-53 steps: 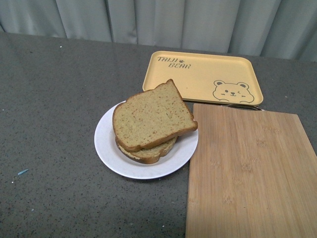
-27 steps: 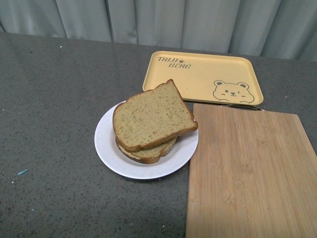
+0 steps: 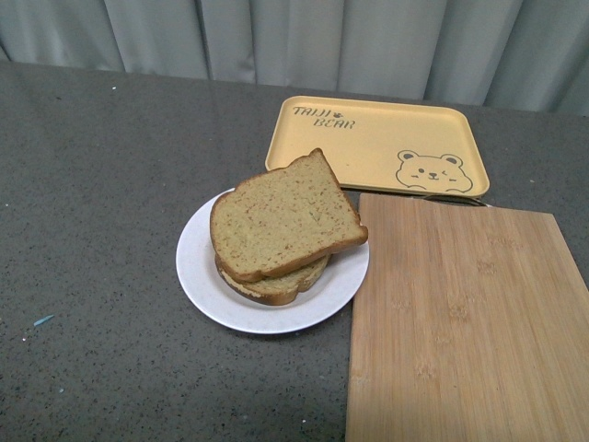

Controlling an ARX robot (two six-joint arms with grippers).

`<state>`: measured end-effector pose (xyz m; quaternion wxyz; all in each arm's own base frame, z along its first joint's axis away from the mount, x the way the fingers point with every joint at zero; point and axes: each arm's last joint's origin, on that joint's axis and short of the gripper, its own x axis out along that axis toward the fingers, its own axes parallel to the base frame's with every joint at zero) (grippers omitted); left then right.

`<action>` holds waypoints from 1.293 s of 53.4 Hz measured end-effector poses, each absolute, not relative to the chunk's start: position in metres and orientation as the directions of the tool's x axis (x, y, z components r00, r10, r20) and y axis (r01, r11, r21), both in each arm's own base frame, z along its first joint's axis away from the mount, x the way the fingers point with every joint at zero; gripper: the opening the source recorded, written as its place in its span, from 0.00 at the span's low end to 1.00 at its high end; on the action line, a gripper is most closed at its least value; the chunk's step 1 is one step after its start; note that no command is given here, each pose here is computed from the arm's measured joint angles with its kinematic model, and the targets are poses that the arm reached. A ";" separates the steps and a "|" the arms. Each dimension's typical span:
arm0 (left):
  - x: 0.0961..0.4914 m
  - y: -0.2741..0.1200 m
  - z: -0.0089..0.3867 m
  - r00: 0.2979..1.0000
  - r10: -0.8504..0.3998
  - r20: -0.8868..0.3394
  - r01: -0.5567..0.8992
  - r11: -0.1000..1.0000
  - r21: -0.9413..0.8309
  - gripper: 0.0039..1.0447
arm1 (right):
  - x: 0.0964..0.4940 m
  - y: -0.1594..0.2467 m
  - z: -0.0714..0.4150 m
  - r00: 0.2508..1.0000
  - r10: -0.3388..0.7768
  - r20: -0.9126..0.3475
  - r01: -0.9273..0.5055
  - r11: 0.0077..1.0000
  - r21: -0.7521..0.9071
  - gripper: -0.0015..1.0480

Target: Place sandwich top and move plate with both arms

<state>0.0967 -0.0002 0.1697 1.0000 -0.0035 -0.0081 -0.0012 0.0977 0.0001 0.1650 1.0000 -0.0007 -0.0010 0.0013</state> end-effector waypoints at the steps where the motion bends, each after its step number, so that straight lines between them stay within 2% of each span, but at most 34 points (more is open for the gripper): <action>1: 0.097 0.000 0.170 1.000 -0.002 0.016 0.002 1.000 -0.007 0.94 | 0.098 0.000 0.165 1.000 0.003 0.002 -0.003 1.000 -0.001 0.19; 11: 0.097 0.000 0.170 1.000 -0.002 0.016 0.002 1.000 -0.007 0.94 | 0.098 0.000 0.165 1.000 0.002 0.002 -0.002 1.000 -0.001 0.48; 14: 0.097 0.000 0.170 1.000 -0.002 0.016 0.002 1.000 -0.007 0.94 | 0.098 0.000 0.165 1.000 0.003 0.002 -0.003 1.000 -0.001 0.60; 26: 0.097 0.000 0.170 1.000 -0.002 0.016 0.002 1.000 -0.007 0.94 | 0.098 0.000 0.165 1.000 0.002 0.002 -0.002 1.000 -0.001 0.93; 37: 0.097 0.000 0.170 1.000 -0.003 0.016 0.003 1.000 -0.007 0.94 | 0.098 0.000 0.165 1.000 0.002 0.002 -0.002 1.000 -0.001 0.91; 39: 0.097 0.000 0.168 1.000 -0.021 -0.018 0.021 0.999 -0.030 0.94 | 0.098 0.000 0.165 1.000 0.003 0.002 -0.003 1.000 -0.001 0.91; 41: 0.098 0.000 0.167 0.993 -0.058 -0.106 0.047 0.994 -0.097 0.94 | 0.098 0.000 0.165 1.000 0.002 0.002 -0.002 1.000 -0.001 0.91; 45: 0.104 0.002 0.160 0.973 -0.063 -0.221 0.019 0.980 -0.197 0.94 | 0.098 0.000 0.165 1.000 0.003 0.002 -0.003 1.000 -0.001 0.91; 58: 0.138 0.007 0.158 0.944 -0.072 -0.321 -0.067 0.913 -0.402 0.94 | 0.098 0.000 0.165 1.000 0.003 0.002 -0.003 1.000 -0.001 0.91; 69: 0.186 0.003 0.129 0.833 -0.227 -0.504 -0.141 0.795 -0.590 0.94 | 0.098 0.000 0.165 1.000 0.002 0.002 -0.002 1.000 -0.001 0.91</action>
